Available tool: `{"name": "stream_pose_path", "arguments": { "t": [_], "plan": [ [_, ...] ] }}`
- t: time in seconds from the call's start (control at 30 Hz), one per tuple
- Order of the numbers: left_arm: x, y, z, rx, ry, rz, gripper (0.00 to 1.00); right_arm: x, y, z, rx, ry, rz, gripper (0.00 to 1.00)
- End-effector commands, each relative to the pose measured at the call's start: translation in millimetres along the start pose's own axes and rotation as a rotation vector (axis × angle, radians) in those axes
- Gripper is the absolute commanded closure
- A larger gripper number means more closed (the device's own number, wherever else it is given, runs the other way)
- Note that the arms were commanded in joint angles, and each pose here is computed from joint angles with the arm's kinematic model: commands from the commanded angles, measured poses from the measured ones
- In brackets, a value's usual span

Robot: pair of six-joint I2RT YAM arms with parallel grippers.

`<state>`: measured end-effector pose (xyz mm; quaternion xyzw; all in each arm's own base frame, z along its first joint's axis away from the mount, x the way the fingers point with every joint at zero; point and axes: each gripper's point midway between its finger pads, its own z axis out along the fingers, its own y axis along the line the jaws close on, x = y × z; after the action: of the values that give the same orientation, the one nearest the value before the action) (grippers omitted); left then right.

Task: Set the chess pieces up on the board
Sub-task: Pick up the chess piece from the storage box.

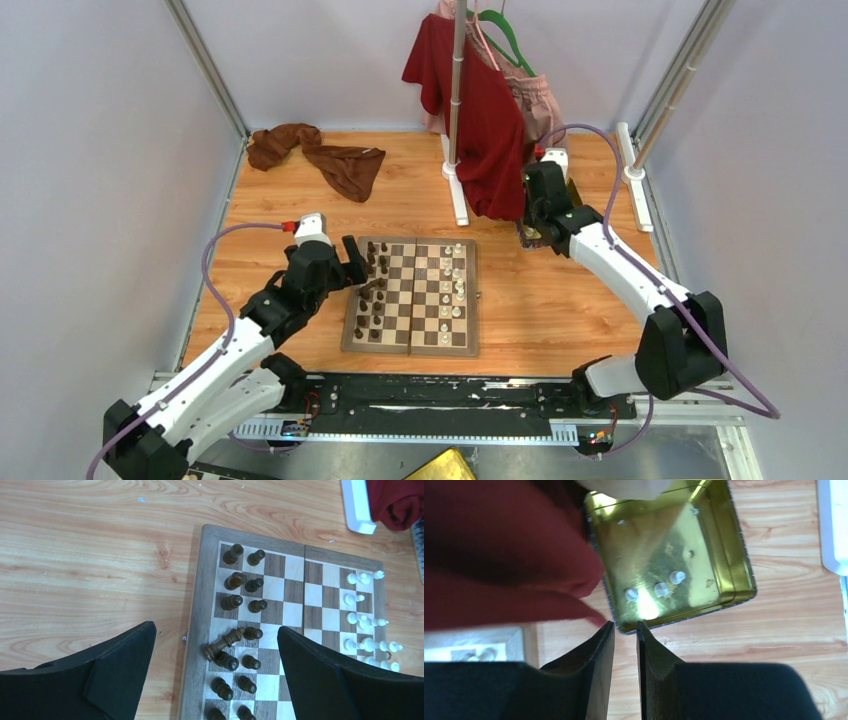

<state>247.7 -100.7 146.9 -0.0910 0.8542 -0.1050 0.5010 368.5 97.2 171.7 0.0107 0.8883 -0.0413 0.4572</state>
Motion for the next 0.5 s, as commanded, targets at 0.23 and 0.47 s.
{"name": "stream_pose_path", "arguments": {
  "t": [0.23,0.47],
  "plan": [
    [-28.4,-1.9,3.8,-0.094,-0.021,-0.048,0.00,-14.3,-58.9,35.8,0.220,0.067,0.146,0.74],
    [-30.1,-0.5,-12.8,-0.092,0.022,-0.058,0.00,-8.8,-67.2,55.6,0.250,0.171,0.175,0.74]
  ]
}}
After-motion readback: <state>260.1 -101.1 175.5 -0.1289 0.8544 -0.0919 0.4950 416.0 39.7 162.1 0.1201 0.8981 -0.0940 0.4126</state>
